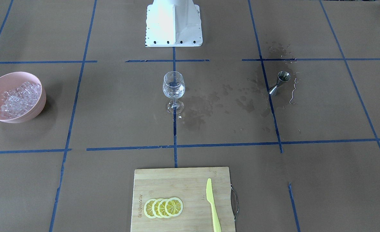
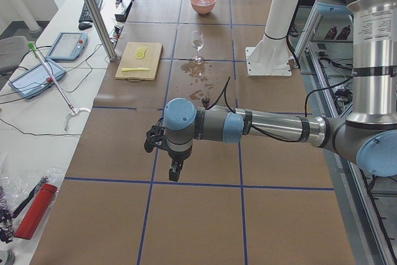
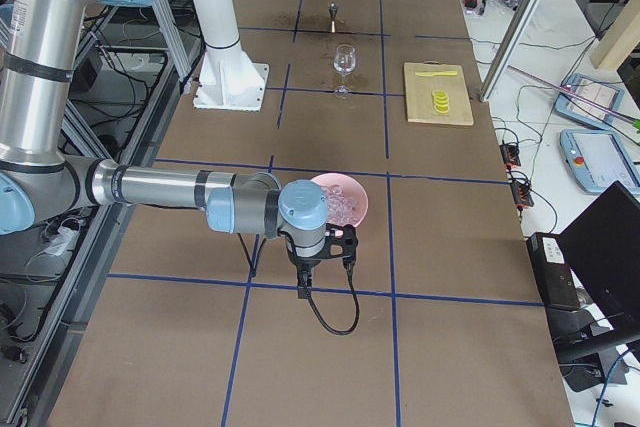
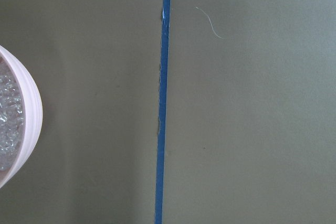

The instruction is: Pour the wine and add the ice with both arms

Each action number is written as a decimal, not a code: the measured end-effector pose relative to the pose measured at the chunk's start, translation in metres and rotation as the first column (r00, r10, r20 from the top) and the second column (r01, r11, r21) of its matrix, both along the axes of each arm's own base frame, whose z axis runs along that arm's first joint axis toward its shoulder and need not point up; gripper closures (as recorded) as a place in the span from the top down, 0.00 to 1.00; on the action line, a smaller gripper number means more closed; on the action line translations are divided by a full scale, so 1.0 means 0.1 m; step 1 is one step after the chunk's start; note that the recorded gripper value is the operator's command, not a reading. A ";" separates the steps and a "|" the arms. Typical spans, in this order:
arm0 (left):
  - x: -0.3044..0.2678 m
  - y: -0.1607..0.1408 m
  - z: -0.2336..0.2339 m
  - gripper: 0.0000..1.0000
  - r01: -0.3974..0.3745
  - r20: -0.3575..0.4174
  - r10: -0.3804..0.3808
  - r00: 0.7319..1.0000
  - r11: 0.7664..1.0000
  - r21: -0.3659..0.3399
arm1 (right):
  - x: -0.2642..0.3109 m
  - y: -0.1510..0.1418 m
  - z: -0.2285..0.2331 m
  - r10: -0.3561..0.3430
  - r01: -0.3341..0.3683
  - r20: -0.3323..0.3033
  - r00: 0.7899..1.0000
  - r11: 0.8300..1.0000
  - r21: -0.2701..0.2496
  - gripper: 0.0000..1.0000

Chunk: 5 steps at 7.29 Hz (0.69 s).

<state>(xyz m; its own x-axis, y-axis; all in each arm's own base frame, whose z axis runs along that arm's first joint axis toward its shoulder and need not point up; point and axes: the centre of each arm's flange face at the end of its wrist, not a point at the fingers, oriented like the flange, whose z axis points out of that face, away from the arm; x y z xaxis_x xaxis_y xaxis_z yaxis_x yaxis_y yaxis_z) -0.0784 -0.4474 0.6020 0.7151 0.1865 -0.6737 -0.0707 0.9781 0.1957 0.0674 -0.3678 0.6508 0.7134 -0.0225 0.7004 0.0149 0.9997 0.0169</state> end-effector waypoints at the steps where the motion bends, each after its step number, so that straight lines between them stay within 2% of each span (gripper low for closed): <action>1: 0.00 0.00 0.00 1.00 0.000 0.000 0.000 1.000 1.000 0.001 | 0.00 0.00 0.00 0.000 0.000 0.000 1.000 1.000 0.000 1.00; 5: -0.01 -0.02 -0.04 1.00 -0.005 0.010 0.004 1.000 1.000 0.028 | 0.00 -0.02 -0.05 0.001 -0.001 0.000 1.000 1.000 0.010 1.00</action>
